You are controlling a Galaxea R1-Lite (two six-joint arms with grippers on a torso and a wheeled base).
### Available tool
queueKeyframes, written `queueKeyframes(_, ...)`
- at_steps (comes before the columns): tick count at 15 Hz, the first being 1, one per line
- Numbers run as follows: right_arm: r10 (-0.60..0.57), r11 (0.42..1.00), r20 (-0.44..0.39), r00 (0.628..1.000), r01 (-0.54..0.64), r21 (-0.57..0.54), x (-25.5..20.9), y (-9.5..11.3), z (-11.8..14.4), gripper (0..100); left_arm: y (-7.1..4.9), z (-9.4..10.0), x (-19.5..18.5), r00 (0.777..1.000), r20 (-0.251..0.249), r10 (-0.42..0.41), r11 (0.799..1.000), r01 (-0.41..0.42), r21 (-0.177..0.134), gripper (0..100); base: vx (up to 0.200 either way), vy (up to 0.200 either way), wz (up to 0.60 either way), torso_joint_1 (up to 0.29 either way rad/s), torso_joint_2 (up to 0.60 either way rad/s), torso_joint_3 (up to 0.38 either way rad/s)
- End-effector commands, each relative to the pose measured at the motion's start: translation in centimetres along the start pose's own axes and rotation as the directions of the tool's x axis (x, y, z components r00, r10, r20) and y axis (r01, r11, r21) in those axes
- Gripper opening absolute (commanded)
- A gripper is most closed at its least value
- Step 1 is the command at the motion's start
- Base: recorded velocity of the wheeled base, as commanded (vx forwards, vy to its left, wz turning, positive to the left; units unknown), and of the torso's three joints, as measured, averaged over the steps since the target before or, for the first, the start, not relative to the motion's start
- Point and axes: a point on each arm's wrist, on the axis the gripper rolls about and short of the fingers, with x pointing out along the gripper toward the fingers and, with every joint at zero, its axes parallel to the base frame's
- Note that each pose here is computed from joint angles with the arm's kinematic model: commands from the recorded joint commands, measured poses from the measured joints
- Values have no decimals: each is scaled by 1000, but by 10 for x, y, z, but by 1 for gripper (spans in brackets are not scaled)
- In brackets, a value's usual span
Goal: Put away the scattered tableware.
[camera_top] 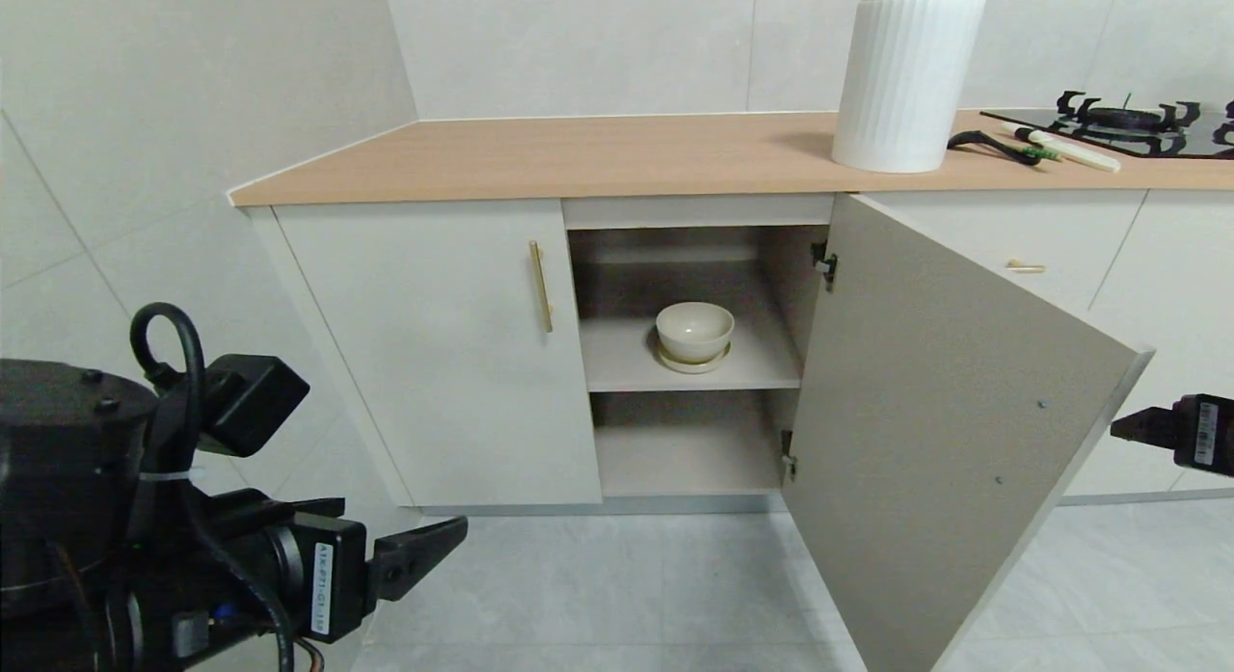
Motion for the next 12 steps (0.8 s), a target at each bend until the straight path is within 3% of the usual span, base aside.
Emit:
queueKeyframes(1, 7, 1000, -31, 999, -7, 9, 16, 8, -3, 100, 0, 0, 0, 1000, 1, 0, 1000, 0, -1, 100, 0, 0, 0, 0, 0, 0)
queueKeyframes(12, 142, 987, -41, 989, -139, 75, 19, 49, -15, 100, 0, 0, 0, 1000, 4, -1, 1000, 1, -1, 100, 0, 0, 0, 0, 0, 0)
